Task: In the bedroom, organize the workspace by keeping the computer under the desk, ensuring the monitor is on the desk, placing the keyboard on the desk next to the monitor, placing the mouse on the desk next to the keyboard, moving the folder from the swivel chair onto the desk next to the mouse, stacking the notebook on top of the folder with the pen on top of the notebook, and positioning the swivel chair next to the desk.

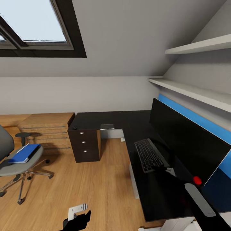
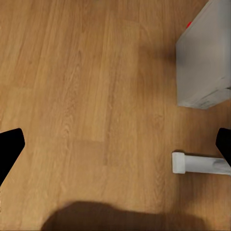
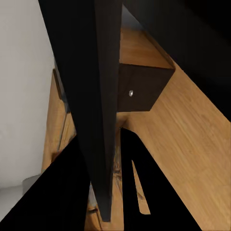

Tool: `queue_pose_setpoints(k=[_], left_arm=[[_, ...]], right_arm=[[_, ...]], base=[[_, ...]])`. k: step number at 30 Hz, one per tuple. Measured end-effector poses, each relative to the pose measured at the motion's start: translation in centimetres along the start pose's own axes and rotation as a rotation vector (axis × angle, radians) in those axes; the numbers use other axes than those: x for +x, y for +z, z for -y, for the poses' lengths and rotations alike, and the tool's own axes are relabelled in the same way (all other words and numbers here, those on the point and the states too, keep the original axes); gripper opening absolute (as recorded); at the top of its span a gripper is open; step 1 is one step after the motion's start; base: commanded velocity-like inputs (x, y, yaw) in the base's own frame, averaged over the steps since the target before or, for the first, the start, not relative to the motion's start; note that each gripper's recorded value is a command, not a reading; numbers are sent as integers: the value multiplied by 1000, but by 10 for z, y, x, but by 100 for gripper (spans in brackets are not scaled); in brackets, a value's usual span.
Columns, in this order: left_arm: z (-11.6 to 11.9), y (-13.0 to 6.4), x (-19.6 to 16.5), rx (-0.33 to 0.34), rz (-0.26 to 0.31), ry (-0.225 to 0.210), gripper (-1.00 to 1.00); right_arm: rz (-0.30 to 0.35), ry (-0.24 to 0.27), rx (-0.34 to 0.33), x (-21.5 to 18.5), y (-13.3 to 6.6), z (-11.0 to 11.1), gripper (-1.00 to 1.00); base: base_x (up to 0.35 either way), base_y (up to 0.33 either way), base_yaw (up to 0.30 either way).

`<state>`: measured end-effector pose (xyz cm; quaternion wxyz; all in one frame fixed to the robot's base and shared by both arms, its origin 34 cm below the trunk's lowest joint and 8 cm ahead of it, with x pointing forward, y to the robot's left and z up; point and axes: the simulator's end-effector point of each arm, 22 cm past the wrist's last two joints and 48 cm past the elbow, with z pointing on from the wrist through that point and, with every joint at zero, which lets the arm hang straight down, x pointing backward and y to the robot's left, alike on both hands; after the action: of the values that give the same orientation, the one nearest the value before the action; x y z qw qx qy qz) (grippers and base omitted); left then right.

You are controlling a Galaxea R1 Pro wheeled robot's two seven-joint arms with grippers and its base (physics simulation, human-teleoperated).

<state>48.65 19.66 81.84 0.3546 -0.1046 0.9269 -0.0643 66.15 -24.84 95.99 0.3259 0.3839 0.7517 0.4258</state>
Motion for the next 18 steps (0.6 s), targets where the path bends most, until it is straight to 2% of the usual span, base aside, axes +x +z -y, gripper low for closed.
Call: queue_pose_setpoints(k=[3, 8, 18], left_arm=[[0, 0, 1, 0, -2, 0, 100], [0, 0, 1, 0, -1, 1, 100], [-1, 0, 1, -1, 2, 0, 100]], right_arm=[[46, 7, -3, -1, 5, -2, -100], [51, -63, 18, 23, 19, -4, -100], [57, -73, 20, 27, 21, -5, -100]], base=[[0, 0, 0], [0, 0, 0], [22, 9, 0]])
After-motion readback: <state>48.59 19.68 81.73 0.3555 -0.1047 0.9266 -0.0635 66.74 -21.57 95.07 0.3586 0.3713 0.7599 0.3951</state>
